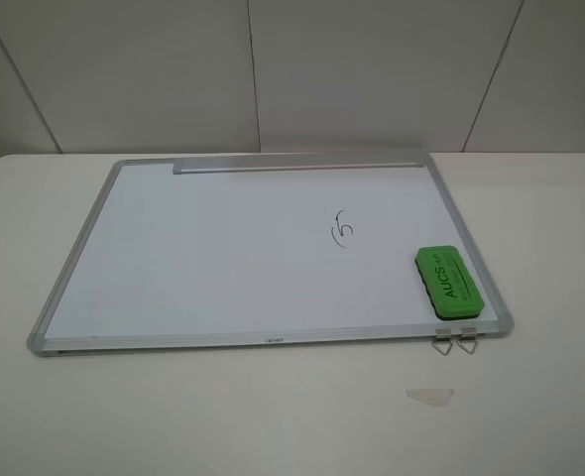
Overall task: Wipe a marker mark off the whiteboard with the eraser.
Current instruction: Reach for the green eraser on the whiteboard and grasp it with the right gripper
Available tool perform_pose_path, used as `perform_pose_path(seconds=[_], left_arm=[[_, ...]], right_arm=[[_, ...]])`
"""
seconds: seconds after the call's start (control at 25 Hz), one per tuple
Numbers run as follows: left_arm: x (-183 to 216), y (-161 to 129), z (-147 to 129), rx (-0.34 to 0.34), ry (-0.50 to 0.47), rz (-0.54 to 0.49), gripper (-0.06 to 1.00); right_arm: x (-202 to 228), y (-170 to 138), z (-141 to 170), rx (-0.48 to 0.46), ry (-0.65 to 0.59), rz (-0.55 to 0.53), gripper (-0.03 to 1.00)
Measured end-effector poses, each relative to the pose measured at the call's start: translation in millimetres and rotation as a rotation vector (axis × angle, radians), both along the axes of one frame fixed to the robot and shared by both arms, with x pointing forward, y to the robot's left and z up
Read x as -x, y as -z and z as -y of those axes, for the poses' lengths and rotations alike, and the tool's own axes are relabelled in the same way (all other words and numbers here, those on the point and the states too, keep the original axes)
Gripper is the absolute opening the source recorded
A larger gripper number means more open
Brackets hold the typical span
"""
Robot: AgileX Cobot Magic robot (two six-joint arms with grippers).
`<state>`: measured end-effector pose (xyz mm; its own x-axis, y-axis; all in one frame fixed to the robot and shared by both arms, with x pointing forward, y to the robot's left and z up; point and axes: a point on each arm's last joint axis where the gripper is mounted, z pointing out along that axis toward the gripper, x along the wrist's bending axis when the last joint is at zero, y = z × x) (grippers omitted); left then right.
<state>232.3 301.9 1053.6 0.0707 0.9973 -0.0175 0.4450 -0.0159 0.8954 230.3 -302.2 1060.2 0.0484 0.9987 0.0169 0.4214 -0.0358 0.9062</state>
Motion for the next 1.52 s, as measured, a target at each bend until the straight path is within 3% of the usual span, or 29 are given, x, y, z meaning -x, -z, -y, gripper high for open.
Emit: perform_pose_path(seconds=[1.52], left_arm=[[0.0, 0.0, 0.0, 0.0, 0.0, 0.0, 0.68]], right_arm=[[0.0, 0.0, 0.0, 0.0, 0.0, 0.0, 0.82]])
